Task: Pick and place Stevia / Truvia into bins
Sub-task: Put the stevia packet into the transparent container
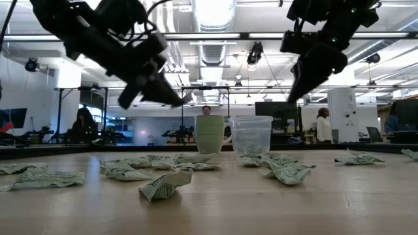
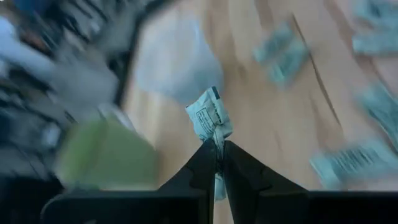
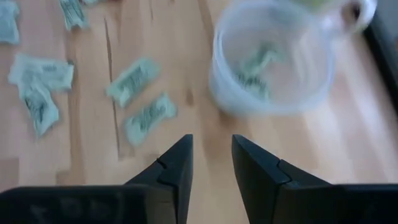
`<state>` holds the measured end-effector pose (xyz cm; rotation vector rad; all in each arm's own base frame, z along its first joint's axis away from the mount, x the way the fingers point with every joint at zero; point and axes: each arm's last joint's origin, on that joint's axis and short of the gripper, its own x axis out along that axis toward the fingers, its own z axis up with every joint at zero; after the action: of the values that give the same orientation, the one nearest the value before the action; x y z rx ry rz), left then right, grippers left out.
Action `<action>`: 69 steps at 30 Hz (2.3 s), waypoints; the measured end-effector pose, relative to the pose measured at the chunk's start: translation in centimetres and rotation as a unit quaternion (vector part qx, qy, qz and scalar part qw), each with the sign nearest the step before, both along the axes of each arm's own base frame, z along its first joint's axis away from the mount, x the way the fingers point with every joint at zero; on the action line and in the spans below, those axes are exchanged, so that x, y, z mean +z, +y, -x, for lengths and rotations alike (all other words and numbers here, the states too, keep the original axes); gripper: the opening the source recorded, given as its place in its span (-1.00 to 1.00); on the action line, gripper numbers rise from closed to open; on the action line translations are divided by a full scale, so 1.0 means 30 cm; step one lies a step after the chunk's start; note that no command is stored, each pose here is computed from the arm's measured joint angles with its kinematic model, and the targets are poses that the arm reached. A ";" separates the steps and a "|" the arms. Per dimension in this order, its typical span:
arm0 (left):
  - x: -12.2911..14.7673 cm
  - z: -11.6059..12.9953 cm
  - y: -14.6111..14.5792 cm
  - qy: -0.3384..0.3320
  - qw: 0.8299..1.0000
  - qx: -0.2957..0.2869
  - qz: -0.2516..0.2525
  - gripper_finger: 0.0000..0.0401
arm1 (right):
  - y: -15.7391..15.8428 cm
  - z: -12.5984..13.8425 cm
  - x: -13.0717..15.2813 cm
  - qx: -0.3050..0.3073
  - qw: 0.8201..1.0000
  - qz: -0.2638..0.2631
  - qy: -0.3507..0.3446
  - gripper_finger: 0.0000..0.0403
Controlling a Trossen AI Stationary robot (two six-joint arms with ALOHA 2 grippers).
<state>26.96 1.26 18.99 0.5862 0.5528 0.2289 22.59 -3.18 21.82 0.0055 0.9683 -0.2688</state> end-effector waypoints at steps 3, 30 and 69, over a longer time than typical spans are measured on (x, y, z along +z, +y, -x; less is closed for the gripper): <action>0.014 -0.028 0.007 -0.038 0.998 -0.016 -0.045 -0.95 | 0.003 0.025 -0.016 -0.040 0.998 -0.029 0.035 -0.54; 0.029 -0.427 0.201 -0.026 0.995 0.032 -0.096 -0.95 | 0.069 0.100 -0.143 -0.099 0.986 -0.084 0.104 -0.61; 0.195 -0.176 0.039 0.131 0.985 0.082 0.073 -0.17 | 0.153 0.172 -0.245 -0.166 0.970 -0.122 0.129 -0.58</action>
<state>32.23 2.44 24.83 0.4309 0.8674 0.2671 17.44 1.42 14.45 0.3683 1.2552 -0.4639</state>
